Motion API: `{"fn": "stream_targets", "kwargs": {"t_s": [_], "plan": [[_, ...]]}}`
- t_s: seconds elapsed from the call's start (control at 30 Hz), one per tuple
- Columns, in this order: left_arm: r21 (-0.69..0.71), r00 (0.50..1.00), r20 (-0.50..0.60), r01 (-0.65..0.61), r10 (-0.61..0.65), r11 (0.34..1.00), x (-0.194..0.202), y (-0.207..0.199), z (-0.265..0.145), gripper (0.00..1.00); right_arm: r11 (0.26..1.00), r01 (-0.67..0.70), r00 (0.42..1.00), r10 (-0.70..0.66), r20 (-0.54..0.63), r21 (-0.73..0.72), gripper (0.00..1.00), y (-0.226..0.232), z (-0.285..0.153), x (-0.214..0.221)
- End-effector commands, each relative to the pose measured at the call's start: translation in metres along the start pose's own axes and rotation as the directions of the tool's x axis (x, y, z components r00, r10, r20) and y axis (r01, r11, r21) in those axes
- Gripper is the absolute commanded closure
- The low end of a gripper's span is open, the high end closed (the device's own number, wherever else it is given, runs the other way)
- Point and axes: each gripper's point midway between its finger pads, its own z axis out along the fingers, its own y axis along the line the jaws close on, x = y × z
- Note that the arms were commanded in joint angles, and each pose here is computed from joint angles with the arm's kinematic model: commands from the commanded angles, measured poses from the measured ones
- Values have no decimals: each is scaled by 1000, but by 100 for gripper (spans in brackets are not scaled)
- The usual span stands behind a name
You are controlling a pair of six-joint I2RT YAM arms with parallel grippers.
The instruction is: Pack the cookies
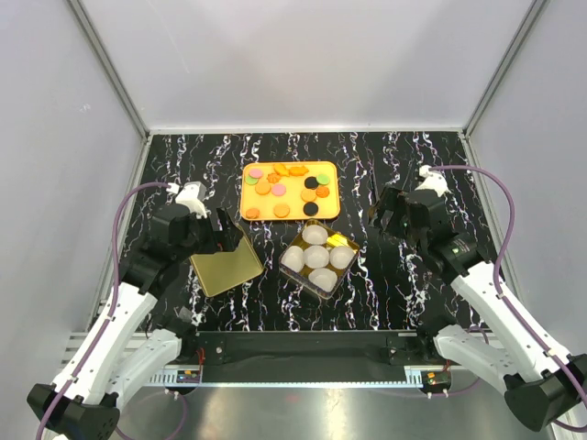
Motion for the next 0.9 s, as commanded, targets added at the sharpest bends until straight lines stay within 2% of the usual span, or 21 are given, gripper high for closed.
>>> {"fn": "stream_targets", "kwargs": {"t_s": [0.0,0.23,0.33,0.43,0.5,0.67,0.87], "plan": [[37,999,30,-12,11,999,-7,-7,-2,1,1000,7,1000,-7,17,-12,0,5,-7,-10],[58,1000,25,-11,10,998,-7,-11,0,1,996,90,996,-90,-19,-25,0,10,8,-6],[63,1000,21,-11,10,998,-7,-12,0,1,994,105,993,-102,-59,36,0,2,33,-14],[75,1000,17,-11,10,997,-6,-14,0,1,992,66,991,-52,-123,112,0,-30,78,-19],[78,1000,17,-13,12,997,-5,-14,0,1,993,44,992,-31,-124,106,0,-39,101,-27],[87,1000,10,-17,16,996,-4,-16,0,1,960,112,985,-73,-156,257,0,-71,160,-25],[86,1000,9,-18,17,996,-3,-15,0,1,937,187,965,-119,-235,295,0,-90,211,-6]]}}
